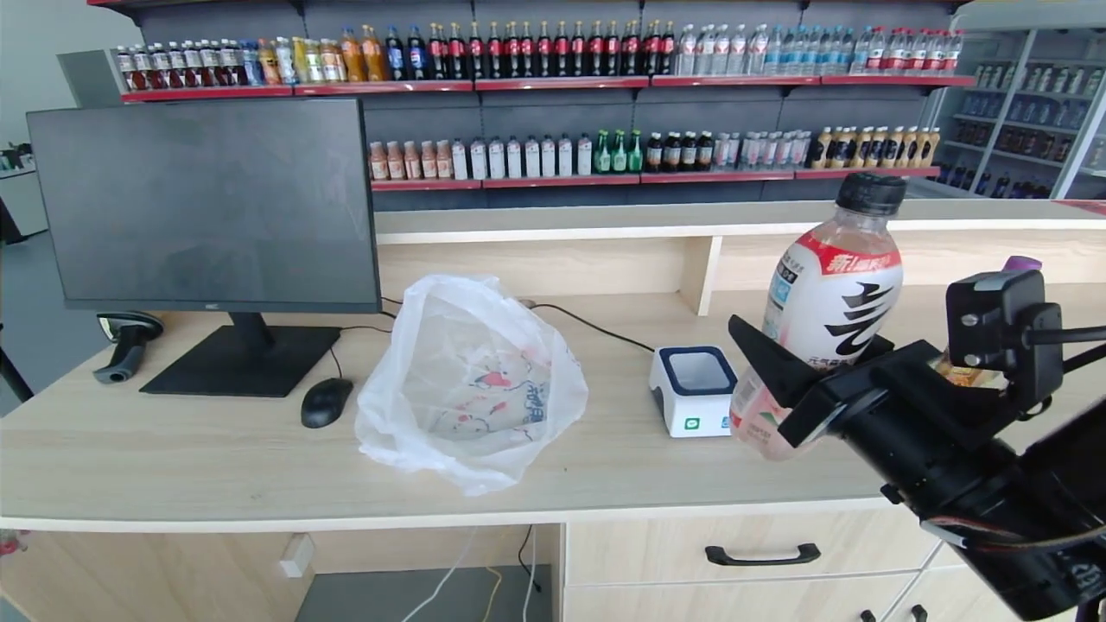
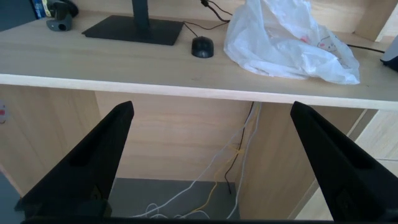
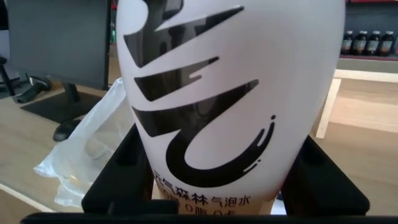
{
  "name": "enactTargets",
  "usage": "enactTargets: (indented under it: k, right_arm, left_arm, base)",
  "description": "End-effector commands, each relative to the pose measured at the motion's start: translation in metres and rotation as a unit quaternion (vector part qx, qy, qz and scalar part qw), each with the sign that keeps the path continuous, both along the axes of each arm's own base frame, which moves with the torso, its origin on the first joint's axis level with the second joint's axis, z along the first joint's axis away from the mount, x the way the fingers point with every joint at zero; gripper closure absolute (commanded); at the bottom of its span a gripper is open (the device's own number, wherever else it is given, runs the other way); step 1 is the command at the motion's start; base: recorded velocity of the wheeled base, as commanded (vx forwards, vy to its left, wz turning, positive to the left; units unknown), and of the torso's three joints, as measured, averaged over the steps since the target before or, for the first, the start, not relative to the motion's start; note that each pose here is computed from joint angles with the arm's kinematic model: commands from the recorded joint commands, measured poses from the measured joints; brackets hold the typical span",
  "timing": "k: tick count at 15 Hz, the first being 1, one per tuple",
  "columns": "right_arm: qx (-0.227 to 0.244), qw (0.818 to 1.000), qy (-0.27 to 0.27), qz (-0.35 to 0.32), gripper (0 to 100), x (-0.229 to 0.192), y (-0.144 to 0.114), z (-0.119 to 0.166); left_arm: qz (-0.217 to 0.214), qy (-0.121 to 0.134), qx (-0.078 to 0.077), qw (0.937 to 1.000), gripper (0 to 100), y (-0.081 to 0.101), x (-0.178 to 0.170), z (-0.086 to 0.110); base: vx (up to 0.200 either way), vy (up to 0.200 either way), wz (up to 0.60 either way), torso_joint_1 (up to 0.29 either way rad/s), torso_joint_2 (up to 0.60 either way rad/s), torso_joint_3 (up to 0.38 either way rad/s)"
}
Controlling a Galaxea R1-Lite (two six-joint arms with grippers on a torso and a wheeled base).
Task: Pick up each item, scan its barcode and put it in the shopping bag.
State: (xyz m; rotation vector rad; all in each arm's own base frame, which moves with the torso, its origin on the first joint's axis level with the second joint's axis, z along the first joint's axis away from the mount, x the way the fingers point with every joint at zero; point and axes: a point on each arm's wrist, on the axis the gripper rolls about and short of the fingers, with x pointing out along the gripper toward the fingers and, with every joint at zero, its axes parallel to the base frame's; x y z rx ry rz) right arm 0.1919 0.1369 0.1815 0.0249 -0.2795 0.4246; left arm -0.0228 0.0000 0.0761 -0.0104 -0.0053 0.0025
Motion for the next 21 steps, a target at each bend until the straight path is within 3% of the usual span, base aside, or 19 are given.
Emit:
enactTargets:
  k: [1,3,5,6,7,8,14,18,21]
  right_arm:
    - [-0.014,1.0,-0.012,0.014,100,0.007,0.006,0.001]
    - [-0.077,0.994,-0.06,0.047,100,0.02,0.007,0.003]
    - [-0.155,0.977,-0.123,0.073,100,0.038,-0.01,0.007]
    - [-0.173,0.972,-0.14,0.071,100,0.042,-0.015,0.009]
    - [-0.25,0.945,-0.186,0.096,100,0.053,-0.016,0.0]
    - [-0.274,0.935,-0.189,0.121,100,0.058,-0.011,-0.011]
    - [-0.369,0.897,-0.222,0.097,100,0.091,-0.001,-0.04]
    - [-0.412,0.853,-0.306,0.093,100,0.109,0.004,-0.033]
    - [-0.436,0.832,-0.327,0.102,100,0.121,-0.001,-0.042]
  left_arm:
    - [0.001,0.0,0.0,1.0,0,0.0,0.0,0.0]
    - [0.0,0.0,-0.001,1.0,0,0.0,0.0,0.0]
    - [0.0,0.001,-0.001,1.0,0,0.0,0.0,0.0]
    - [0.0,0.0,-0.001,1.0,0,0.0,0.0,0.0]
    - [0.001,0.0,-0.001,1.0,0,0.0,0.0,0.0]
    - [0.001,0.0,-0.001,1.0,0,0.0,0.0,0.0]
    - [0.001,0.002,-0.002,1.0,0,0.0,0.0,0.0]
    - [0.001,0.002,-0.002,1.0,0,0.0,0.0,0.0]
    - [0.0,0.002,0.0,1.0,0,0.0,0.0,0.0]
  base:
    - [0.0,0.0,0.0,0.0,0.0,0.0]
    - [0.0,0.0,0.0,0.0,0.0,0.0]
    - [0.0,0.0,0.0,0.0,0.0,0.0]
    - [0.0,0.0,0.0,0.0,0.0,0.0]
    - [0.0,0.0,0.0,0.0,0.0,0.0]
    - [0.0,0.0,0.0,0.0,0.0,0.0]
    - [0.0,0.0,0.0,0.0,0.0,0.0]
    - [0.0,0.0,0.0,0.0,0.0,0.0]
    - [0.0,0.0,0.0,0.0,0.0,0.0]
